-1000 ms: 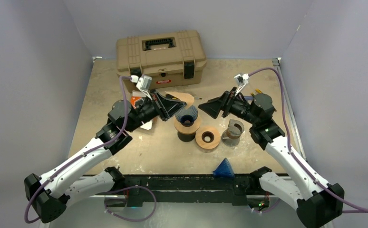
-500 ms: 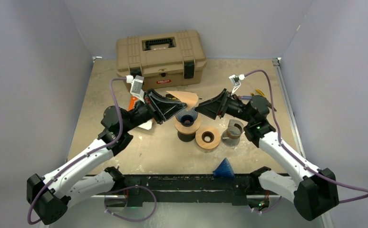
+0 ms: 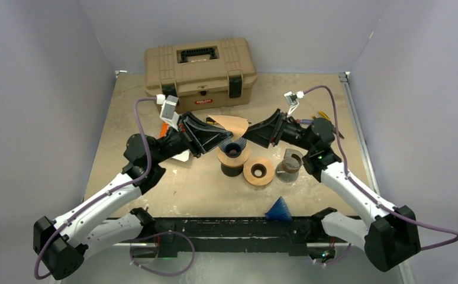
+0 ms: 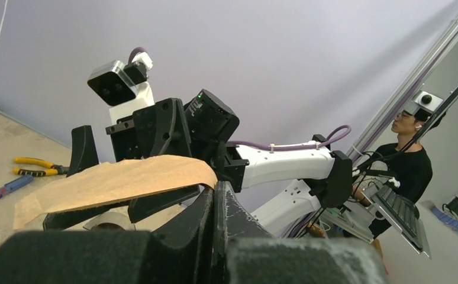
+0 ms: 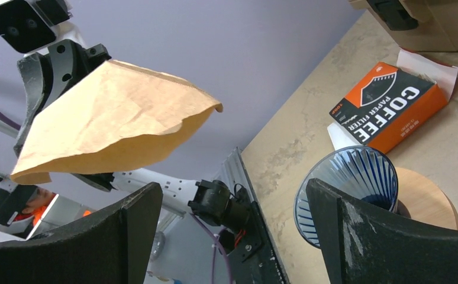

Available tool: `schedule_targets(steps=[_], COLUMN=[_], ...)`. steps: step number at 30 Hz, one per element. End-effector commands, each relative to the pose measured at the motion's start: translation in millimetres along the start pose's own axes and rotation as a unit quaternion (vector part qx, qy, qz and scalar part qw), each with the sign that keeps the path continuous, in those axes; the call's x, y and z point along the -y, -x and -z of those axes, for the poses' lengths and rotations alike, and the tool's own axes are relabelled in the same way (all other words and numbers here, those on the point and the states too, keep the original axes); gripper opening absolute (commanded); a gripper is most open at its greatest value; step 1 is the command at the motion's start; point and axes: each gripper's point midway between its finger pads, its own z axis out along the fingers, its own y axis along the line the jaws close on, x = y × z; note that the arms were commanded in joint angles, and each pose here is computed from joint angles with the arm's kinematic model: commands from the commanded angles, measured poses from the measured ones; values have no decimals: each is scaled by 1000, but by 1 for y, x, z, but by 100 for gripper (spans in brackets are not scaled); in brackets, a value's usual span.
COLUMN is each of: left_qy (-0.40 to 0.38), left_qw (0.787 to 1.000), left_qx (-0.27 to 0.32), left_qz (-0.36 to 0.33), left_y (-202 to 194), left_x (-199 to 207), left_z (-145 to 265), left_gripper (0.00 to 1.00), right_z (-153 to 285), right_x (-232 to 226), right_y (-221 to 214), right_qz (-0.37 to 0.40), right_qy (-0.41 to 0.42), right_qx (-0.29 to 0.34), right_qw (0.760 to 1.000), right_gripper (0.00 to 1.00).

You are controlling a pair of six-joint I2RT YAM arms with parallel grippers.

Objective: Place the coffee filter in the dripper
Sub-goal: Place the coffee filter in the coffee dripper.

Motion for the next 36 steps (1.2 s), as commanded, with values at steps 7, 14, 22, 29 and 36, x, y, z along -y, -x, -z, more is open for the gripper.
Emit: schedule_targets(steps=[7, 14, 22, 29, 36], left_qy=[-8, -12, -15, -8, 0], left_qw=[1000, 1000, 1000, 1000, 1000], left_qx=[-2, -3, -11, -10, -14], left_qz=[-12, -8, -1, 0, 8], left_y=[2, 4, 0, -1, -5], left_x=[5, 9, 8, 4, -3], left_z=[1, 1, 0, 0, -2], left_gripper=[0, 0, 0, 0, 0], right_z=[2, 12, 2, 3, 4], right_x=[-15, -5, 6, -6, -20], right_y=[33, 62, 63, 62, 63], right_qz=[80, 143, 146, 162, 189], right_qy=[-27, -97, -97, -69, -41], right_qx=[46, 110, 100, 104, 105], right_qw=[995, 979, 979, 979, 975], right_gripper=[96, 96, 96, 96, 96])
